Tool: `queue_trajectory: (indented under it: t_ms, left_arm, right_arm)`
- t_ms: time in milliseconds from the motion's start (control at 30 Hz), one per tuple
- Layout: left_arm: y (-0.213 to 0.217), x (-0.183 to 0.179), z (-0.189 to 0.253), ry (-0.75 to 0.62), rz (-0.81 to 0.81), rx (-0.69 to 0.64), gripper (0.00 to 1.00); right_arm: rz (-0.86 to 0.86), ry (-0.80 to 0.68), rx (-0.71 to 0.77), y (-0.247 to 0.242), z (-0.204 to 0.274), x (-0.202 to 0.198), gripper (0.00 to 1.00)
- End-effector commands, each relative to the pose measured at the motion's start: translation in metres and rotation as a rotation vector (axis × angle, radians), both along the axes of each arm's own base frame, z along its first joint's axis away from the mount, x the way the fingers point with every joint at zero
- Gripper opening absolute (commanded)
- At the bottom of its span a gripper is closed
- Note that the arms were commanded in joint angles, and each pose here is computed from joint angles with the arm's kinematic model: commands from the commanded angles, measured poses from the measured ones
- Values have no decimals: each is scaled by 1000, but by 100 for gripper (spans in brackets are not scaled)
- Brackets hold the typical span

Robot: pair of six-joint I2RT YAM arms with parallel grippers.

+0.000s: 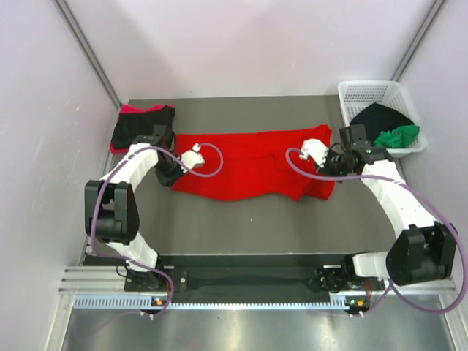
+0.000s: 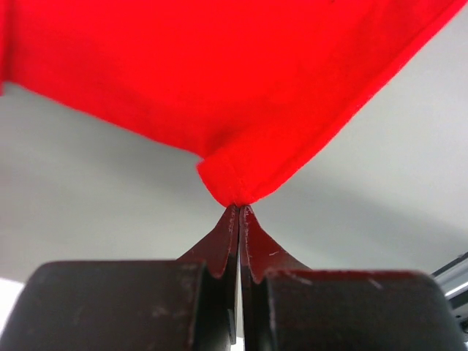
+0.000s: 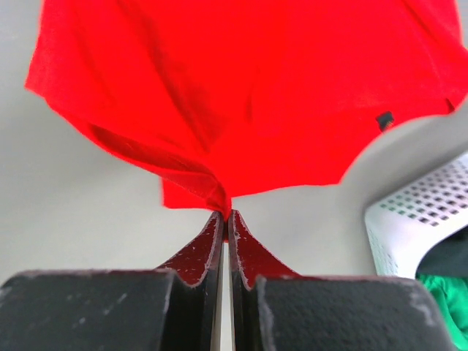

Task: Fold and stack the t-shirts
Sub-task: Fold the tshirt

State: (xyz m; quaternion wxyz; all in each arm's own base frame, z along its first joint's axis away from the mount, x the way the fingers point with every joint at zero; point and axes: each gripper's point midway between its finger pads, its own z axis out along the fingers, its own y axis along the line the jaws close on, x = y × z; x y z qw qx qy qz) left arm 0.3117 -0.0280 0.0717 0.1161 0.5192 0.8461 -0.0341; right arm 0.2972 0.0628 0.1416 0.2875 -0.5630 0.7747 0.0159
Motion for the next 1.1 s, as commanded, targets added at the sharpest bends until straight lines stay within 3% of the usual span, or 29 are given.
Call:
queue_trajectory:
  t_ms: [0, 233, 633, 1067]
  left_arm:
    - [8, 9, 15, -23, -21, 7, 0]
    - [10, 34, 18, -36, -9, 15, 0]
    - [15, 98, 4, -82, 49, 52, 0]
    - [16, 140, -2, -118, 78, 63, 0]
  right_arm:
    - [-51, -77, 50, -5, 25, 31, 0]
    - [-89, -124, 92, -2, 46, 71, 0]
    - [-183, -102, 156, 9, 39, 154, 0]
    - [-214, -84, 152, 11, 16, 199, 0]
